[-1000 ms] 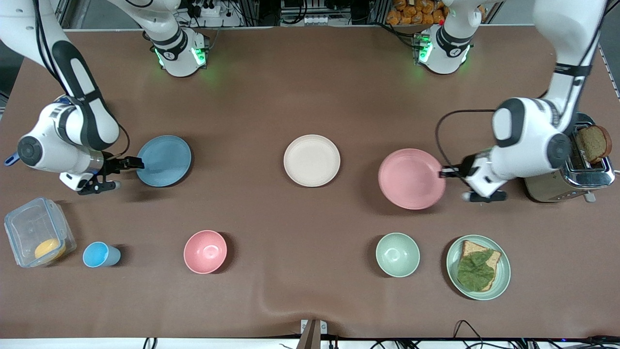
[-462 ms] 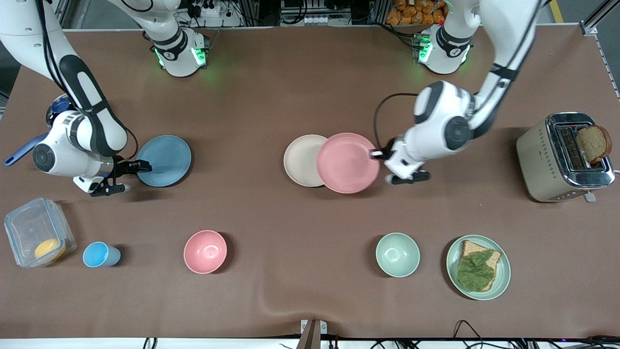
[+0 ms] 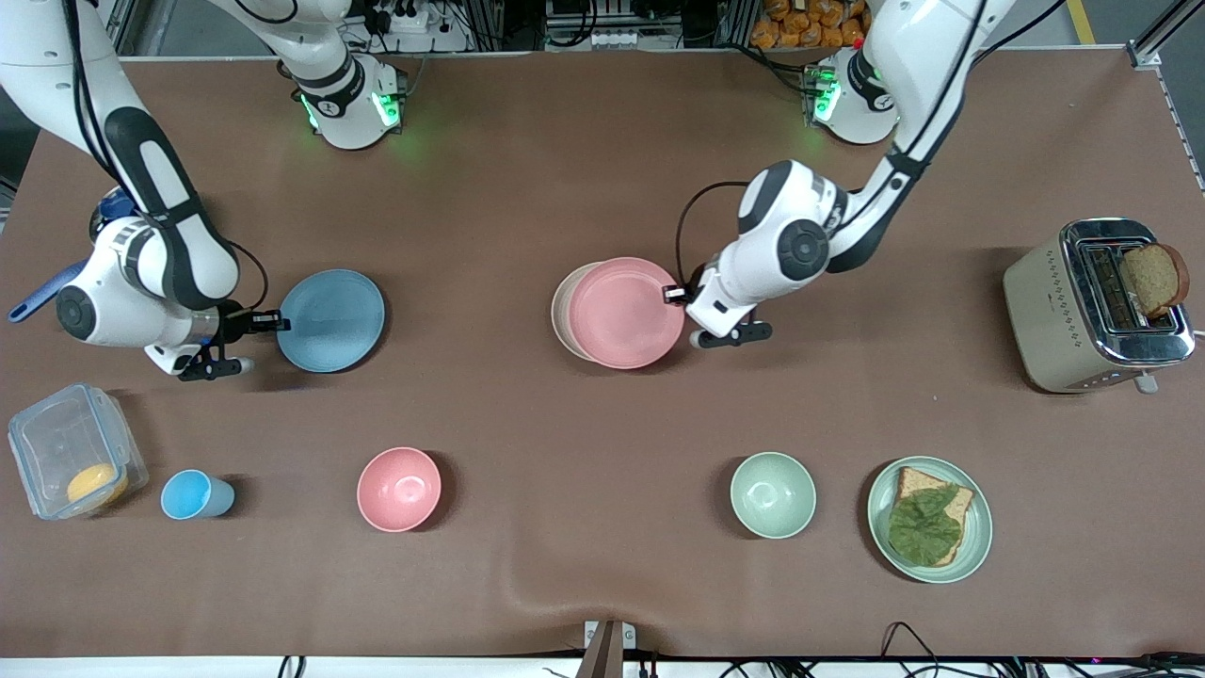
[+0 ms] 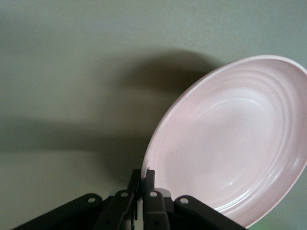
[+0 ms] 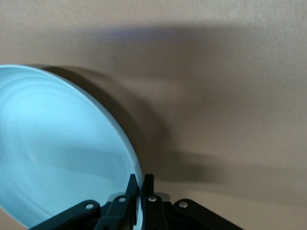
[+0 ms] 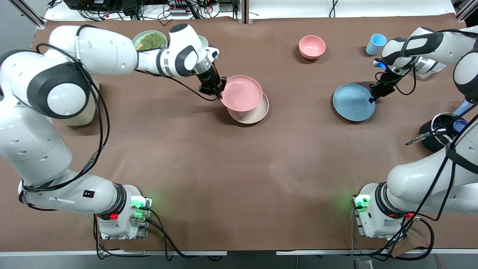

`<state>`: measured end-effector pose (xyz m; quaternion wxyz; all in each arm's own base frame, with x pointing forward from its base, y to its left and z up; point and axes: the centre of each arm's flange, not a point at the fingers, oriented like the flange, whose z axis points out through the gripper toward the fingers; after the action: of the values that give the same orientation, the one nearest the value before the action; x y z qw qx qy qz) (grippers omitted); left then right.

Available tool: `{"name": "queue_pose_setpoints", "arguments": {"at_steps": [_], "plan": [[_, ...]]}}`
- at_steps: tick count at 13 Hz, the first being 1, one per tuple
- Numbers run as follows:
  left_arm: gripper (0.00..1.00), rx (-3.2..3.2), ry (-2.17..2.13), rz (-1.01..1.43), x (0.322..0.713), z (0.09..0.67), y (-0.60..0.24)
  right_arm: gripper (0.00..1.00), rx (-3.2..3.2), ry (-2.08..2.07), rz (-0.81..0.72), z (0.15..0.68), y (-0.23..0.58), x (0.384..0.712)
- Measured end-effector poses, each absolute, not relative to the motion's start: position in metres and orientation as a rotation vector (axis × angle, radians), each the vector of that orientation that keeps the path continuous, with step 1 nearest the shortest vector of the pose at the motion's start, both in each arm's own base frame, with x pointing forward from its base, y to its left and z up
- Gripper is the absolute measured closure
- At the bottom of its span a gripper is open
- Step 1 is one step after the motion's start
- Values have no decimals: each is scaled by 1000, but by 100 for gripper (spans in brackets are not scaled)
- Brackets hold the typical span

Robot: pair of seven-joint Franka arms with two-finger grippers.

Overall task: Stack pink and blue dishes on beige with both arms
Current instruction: 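Slide the pink plate onto the beige plate while the right gripper grips the blue plate, then settle the pink plate on the beige plate and open the left gripper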

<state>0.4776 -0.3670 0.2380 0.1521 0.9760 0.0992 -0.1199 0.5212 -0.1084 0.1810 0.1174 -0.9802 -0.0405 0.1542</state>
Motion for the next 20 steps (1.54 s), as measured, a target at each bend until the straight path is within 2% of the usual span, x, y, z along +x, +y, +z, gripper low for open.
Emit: {"name": "queue_pose_setpoints", "arguments": {"at_steps": [10, 20], "plan": [[95, 2805, 267, -363, 457, 212, -387, 96, -2791, -119, 563, 254, -101, 569], [95, 2806, 277, -361, 455, 203, -385, 96, -2774, -53, 614, 288, -62, 590]]}}
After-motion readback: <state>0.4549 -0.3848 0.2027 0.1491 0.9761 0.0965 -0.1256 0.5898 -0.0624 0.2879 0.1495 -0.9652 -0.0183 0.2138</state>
